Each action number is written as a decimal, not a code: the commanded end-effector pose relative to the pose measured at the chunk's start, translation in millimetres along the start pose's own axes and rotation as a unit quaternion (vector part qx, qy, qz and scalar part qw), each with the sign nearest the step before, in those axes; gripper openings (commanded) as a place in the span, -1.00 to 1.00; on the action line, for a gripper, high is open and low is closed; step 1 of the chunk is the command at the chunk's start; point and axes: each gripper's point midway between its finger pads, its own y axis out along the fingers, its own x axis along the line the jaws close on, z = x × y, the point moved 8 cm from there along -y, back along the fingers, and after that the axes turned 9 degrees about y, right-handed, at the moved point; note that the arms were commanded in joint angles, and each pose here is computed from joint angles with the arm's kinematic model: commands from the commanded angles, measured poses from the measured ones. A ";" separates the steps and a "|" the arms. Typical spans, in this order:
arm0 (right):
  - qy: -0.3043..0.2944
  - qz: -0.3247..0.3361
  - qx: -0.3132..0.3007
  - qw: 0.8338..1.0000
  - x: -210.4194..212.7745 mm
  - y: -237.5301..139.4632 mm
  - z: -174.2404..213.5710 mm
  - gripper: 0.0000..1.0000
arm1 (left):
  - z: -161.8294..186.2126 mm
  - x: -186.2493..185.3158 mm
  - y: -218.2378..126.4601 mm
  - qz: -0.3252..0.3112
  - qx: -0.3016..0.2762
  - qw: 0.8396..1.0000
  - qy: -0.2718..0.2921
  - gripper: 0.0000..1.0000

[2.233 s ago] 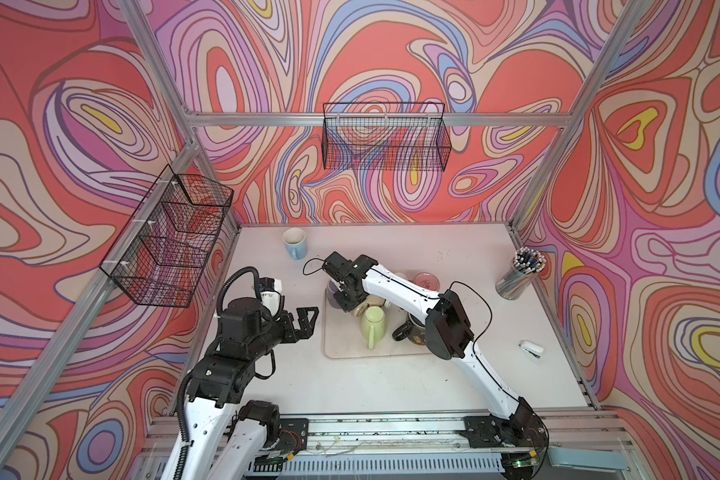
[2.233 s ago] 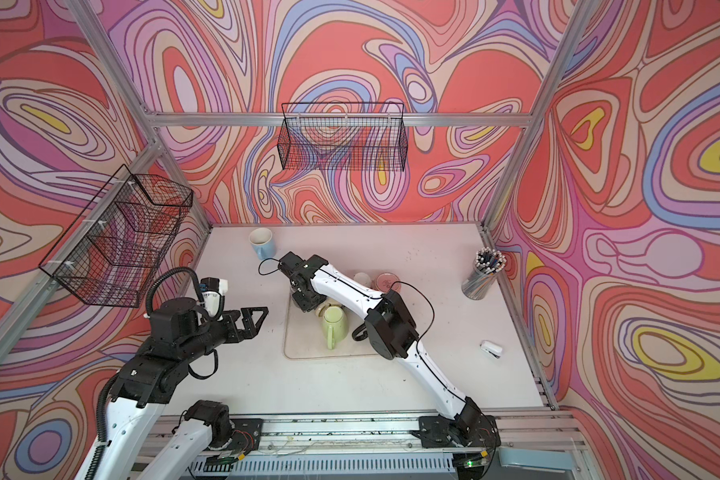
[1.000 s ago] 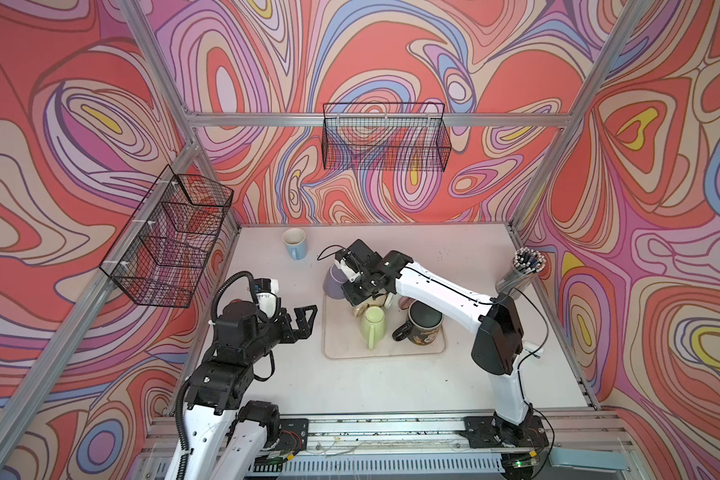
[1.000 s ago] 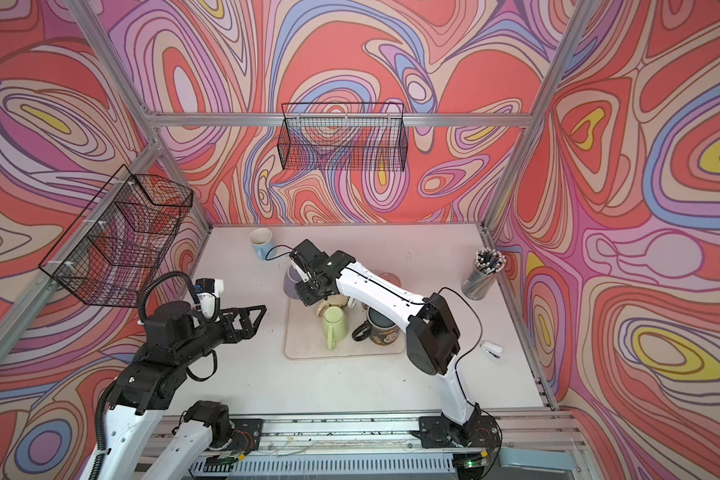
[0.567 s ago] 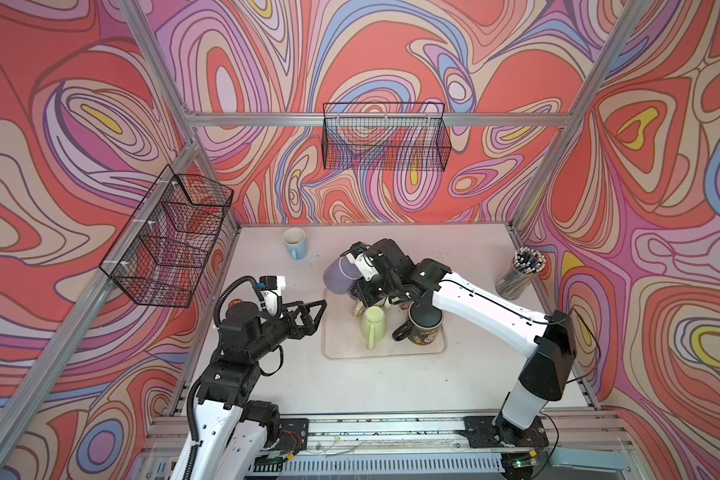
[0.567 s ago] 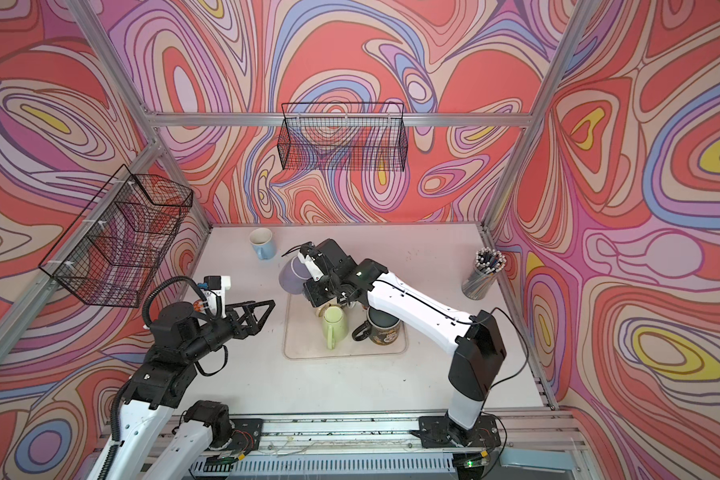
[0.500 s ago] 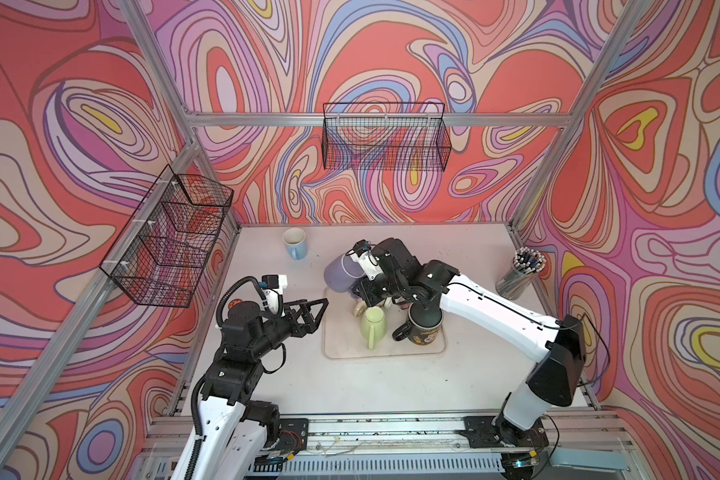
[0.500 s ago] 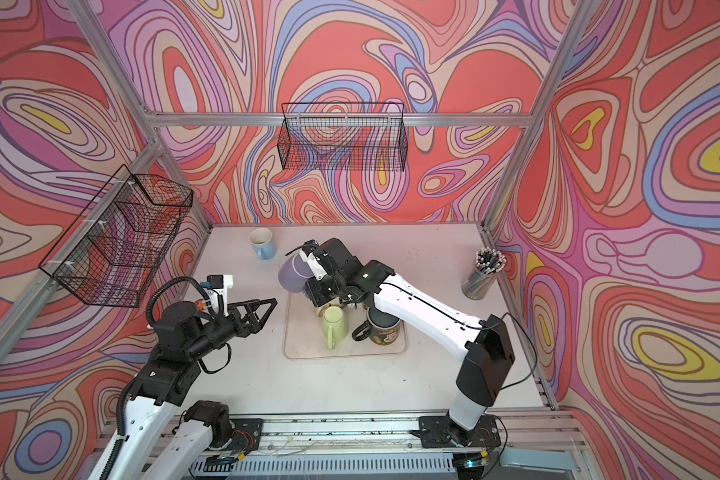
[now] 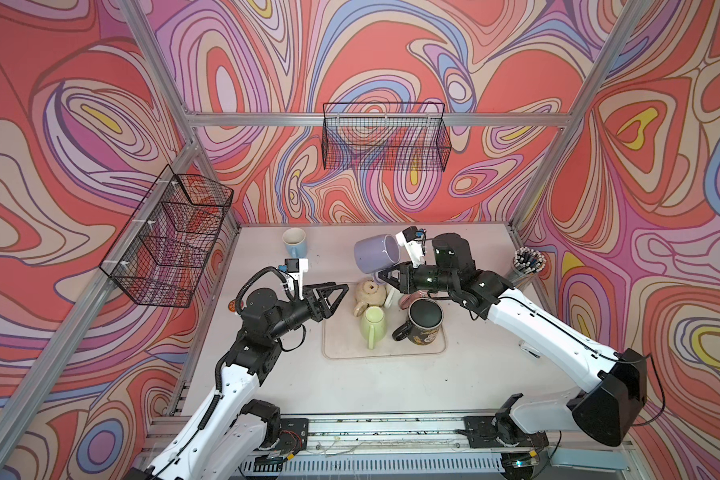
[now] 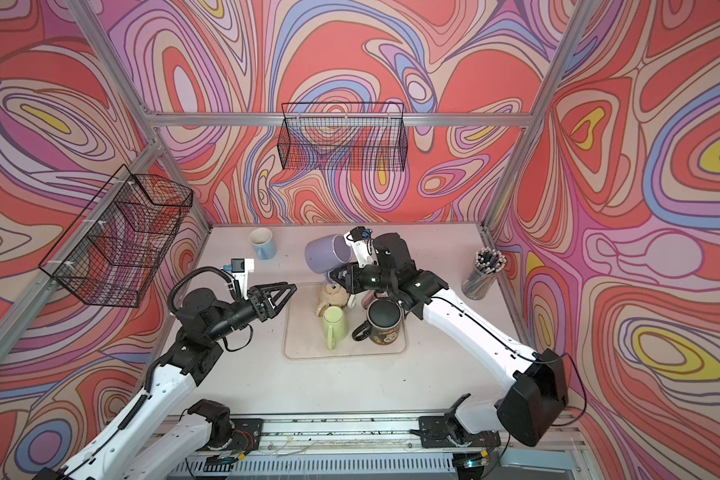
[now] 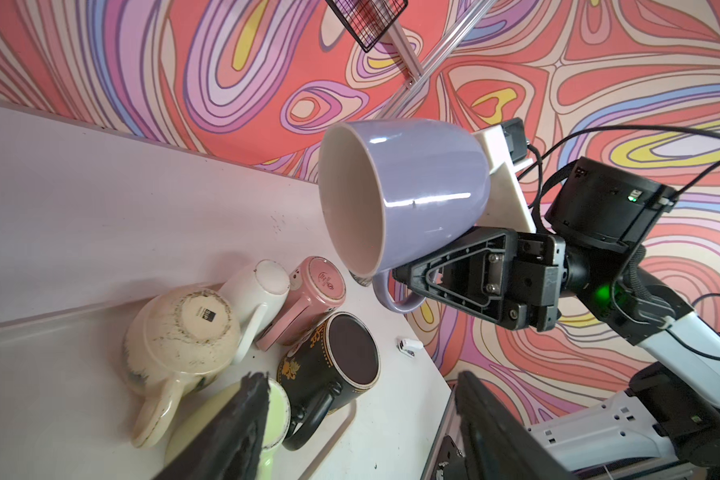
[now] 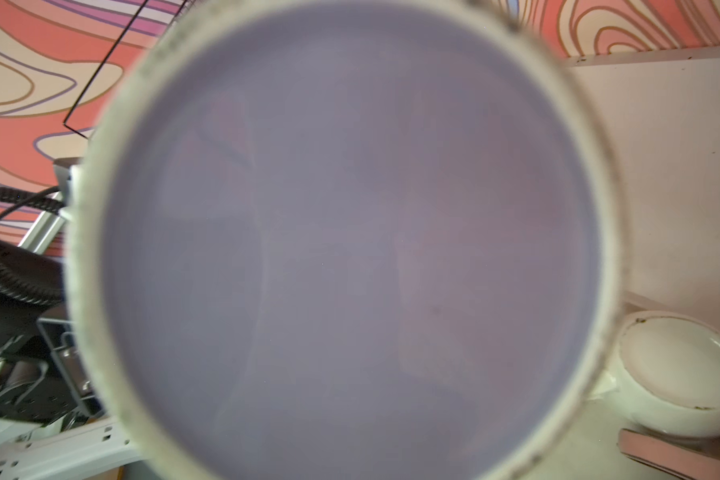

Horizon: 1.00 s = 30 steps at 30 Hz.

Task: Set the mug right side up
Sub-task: 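Lift the lavender mug with right gripper while left gripper rises toward it, then close left gripper on the lavender mug's handle held by the right gripper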

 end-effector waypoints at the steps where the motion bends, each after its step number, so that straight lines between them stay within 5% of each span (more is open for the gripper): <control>1: -0.037 -0.099 -0.047 0.993 31.0 -22.8 -17.7 -1.00 | -4.0 -8.9 10.8 0.043 -0.026 0.999 0.019 0.45; 8: -0.033 -0.116 -0.042 0.992 28.3 -31.1 -17.9 -1.00 | 6.3 -12.9 40.6 0.090 -0.028 0.995 0.025 0.15; 18: -0.033 -0.133 -0.027 0.990 29.0 -33.7 -15.9 -1.00 | 14.3 -18.9 68.5 0.175 -0.059 0.982 0.024 0.09; 30: -0.029 -0.136 -0.020 0.990 26.9 -32.6 -14.7 -1.00 | 9.7 -23.0 67.0 0.195 -0.083 0.976 0.042 0.02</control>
